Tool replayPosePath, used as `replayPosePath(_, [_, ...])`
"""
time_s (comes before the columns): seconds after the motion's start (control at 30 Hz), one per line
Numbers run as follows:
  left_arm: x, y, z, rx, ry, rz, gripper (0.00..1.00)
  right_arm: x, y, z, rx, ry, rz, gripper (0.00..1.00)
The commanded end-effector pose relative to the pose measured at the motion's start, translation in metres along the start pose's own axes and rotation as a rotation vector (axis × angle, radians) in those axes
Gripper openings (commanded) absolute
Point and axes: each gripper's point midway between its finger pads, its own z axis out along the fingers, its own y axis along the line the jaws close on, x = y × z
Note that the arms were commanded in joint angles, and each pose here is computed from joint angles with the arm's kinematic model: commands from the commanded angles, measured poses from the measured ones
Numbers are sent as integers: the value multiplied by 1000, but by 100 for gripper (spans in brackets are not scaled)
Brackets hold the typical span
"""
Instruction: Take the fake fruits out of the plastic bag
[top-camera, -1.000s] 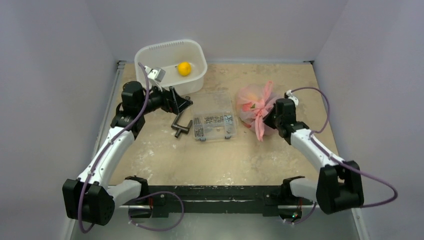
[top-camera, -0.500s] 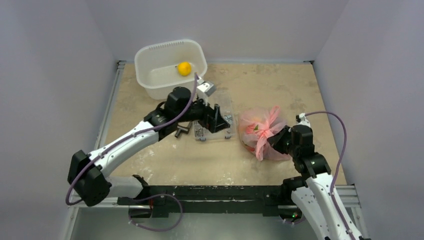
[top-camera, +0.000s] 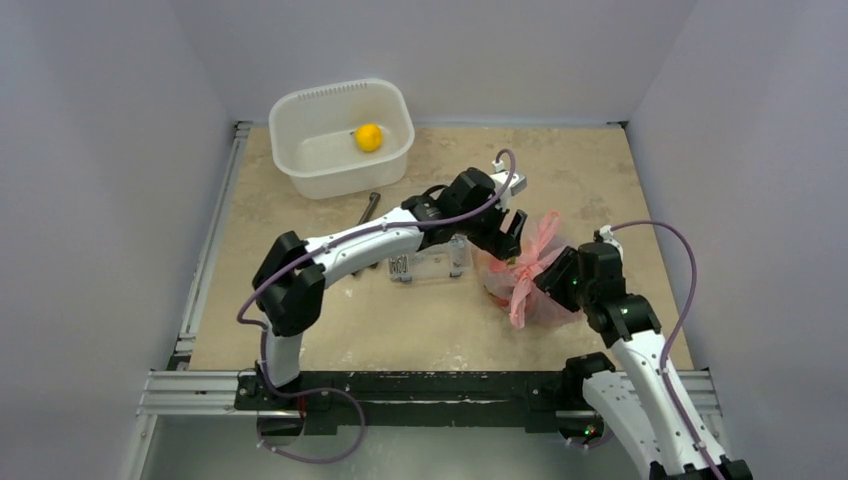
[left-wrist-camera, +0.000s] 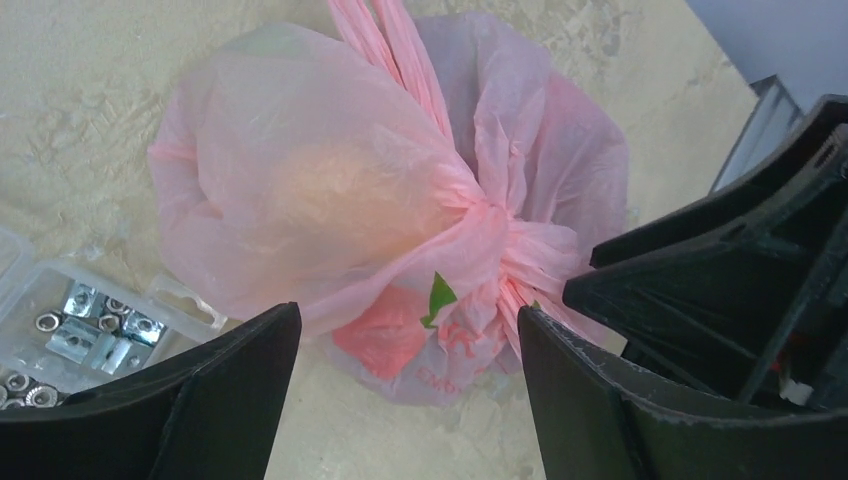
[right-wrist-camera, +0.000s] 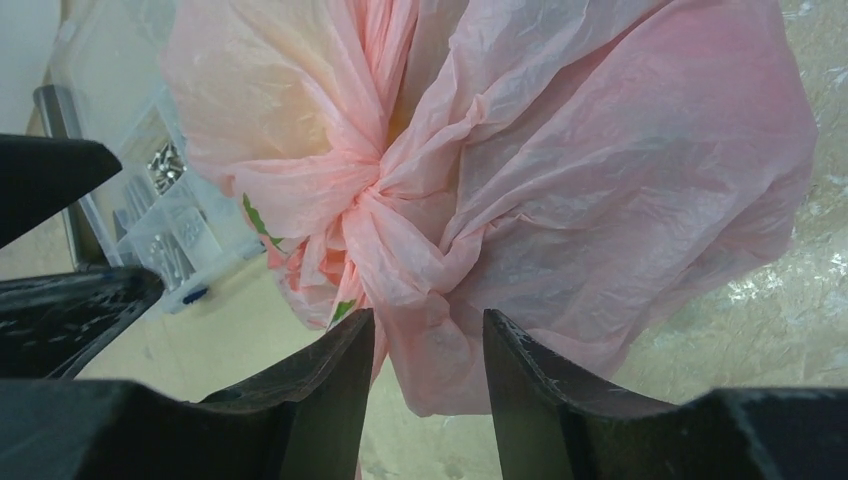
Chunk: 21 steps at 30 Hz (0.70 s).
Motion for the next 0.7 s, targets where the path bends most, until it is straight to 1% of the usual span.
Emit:
replayPosePath(0.0, [-20,-3,16,-37,-24,84,79,-18,16,4,-40,-49,-14,43])
replayPosePath(0.13, [-11,-5,35,-59,6,146,78,-22,22,11,-52,-50,-34,43])
replayPosePath(0.27, [-6,-6,48,-73,21,167,74,-22,20,20,-39,-52,-42,38])
replayPosePath(0.4, [5,-5,62,-103,67,171,62,-17,19,25,-47,-41,-35,34])
replayPosePath(0.47, [8,-5,65,-114,75,171,58,-18,21,27,-62,-50,-22,34])
replayPosePath(0.5, [9,-3,66,-122,77,171,53,-19,21,29,-60,-57,-19,34])
replayPosePath(0.57, [11,1,68,-138,93,179,42,-22,18,29,-32,-65,-7,29])
replayPosePath(0.6, [11,3,68,-150,103,180,39,-23,17,29,-16,-63,-10,26])
replayPosePath(0.67, [10,3,67,-153,104,181,38,-24,14,29,16,-52,-17,20])
